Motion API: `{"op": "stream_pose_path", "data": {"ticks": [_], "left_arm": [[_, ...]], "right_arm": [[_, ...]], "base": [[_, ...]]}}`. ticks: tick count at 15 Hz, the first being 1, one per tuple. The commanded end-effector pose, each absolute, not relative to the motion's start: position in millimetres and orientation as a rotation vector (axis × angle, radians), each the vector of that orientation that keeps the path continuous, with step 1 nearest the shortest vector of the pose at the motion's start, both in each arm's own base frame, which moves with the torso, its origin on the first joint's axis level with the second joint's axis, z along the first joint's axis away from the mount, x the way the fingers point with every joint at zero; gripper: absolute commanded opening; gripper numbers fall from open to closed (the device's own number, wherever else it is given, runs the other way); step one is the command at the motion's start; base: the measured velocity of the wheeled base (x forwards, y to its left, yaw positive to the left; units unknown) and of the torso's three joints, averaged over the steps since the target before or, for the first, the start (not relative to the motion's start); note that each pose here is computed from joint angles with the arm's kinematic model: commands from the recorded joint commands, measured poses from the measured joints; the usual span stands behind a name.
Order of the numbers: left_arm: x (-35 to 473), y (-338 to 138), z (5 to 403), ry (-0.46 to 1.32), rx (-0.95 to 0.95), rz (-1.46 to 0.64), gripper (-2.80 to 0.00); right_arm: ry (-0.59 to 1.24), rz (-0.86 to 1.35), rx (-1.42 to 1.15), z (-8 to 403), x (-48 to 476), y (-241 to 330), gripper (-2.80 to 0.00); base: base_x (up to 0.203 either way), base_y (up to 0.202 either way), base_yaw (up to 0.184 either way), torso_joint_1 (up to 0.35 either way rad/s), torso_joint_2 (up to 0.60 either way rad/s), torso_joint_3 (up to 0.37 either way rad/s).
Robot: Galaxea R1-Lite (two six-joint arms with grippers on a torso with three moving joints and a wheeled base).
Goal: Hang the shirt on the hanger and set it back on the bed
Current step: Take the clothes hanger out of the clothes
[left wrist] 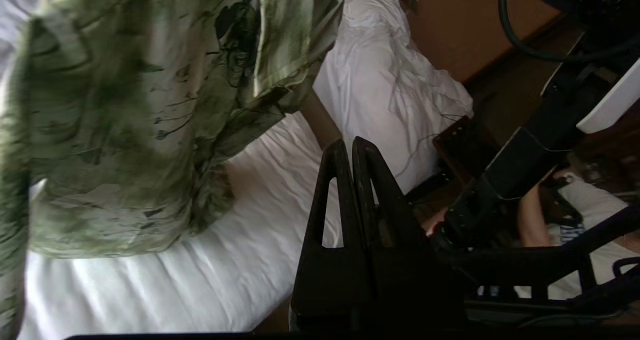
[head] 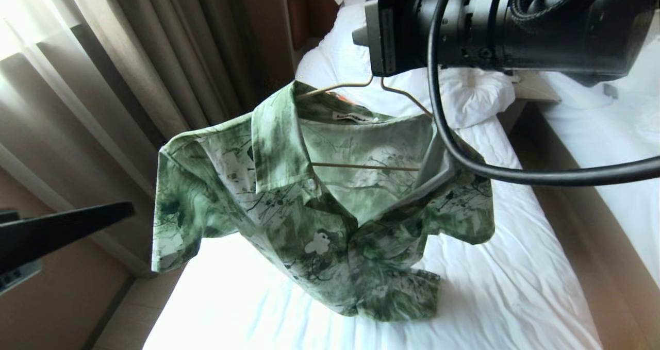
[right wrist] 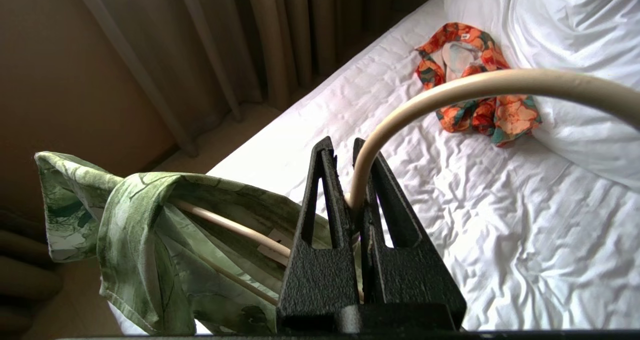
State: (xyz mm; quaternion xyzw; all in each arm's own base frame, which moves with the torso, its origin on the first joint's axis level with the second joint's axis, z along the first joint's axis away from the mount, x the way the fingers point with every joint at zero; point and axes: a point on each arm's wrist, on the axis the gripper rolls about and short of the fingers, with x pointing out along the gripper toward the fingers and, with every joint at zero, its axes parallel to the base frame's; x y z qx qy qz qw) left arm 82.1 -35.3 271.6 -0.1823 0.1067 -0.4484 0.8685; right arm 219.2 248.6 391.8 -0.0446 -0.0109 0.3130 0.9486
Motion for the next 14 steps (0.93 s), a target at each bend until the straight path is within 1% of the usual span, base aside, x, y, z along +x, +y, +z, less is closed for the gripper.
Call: {"op": "stream_pose_path", "data": {"ticks": [1,5,6,9,14], "left_arm": [[101,-46,271,0.302,-0.407,-0.977,-2.8],[130,-64,267,0.344,-0.41,-1.021,-2.8],[138,-70,264,0.35,-0.408,-1.012,0.0],[162,-82,252,0.367,-0.405,-0.968,0.0],[173,-85,247,0.372,-0.404,-0.958,0.0]], "right_arm": [[0.0,0.645,-0.105,383,224,259,-2.8],[0.003,0.642,-0.105,379,229,264,-2.8],[0.0,0.644,-0.104,380,228,263,-2.8],[-0.003,0.645,-0.095,381,228,261,-2.8],[-0.009,0.651,-0.093,381,228,262,-2.8]], "base": [[0.0,0.0,0.0,0.0,0.0,0.0],[0.0,0.0,0.0,0.0,0.0,0.0],[0.0,0.0,0.0,0.0,0.0,0.0],[0.0,0.0,0.0,0.0,0.0,0.0],[0.0,0.0,0.0,0.0,0.0,0.0]]}}
